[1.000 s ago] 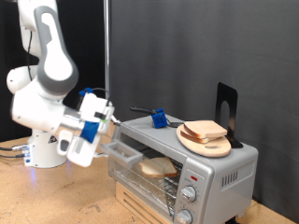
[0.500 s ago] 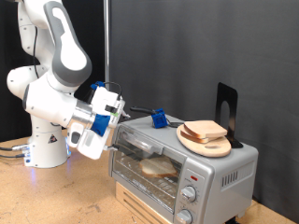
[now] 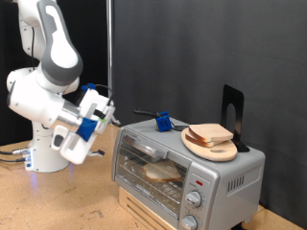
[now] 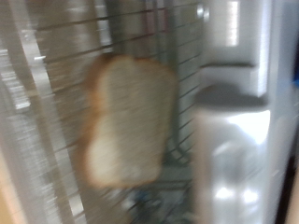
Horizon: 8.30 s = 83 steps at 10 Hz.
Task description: Make a piece of toast with the oven
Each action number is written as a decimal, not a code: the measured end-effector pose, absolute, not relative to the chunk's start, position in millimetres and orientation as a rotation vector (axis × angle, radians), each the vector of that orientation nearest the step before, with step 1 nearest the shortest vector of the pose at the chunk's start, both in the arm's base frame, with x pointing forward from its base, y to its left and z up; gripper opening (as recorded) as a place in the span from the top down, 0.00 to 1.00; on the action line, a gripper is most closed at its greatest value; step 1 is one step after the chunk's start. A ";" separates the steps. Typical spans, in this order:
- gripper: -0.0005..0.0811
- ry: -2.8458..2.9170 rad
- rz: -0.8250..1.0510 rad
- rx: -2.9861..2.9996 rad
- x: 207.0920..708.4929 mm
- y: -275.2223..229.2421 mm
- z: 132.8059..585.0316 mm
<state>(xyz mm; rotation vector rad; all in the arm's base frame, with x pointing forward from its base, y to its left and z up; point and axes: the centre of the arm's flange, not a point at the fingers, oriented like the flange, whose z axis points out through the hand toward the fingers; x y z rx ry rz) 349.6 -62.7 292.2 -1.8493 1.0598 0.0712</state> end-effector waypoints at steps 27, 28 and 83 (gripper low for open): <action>0.01 0.689 0.296 -1.723 538.6 -120.2 292.7; 0.01 0.710 0.260 -1.714 552.5 -120.2 286.8; 0.88 0.759 0.331 -1.622 672.3 -36.2 142.5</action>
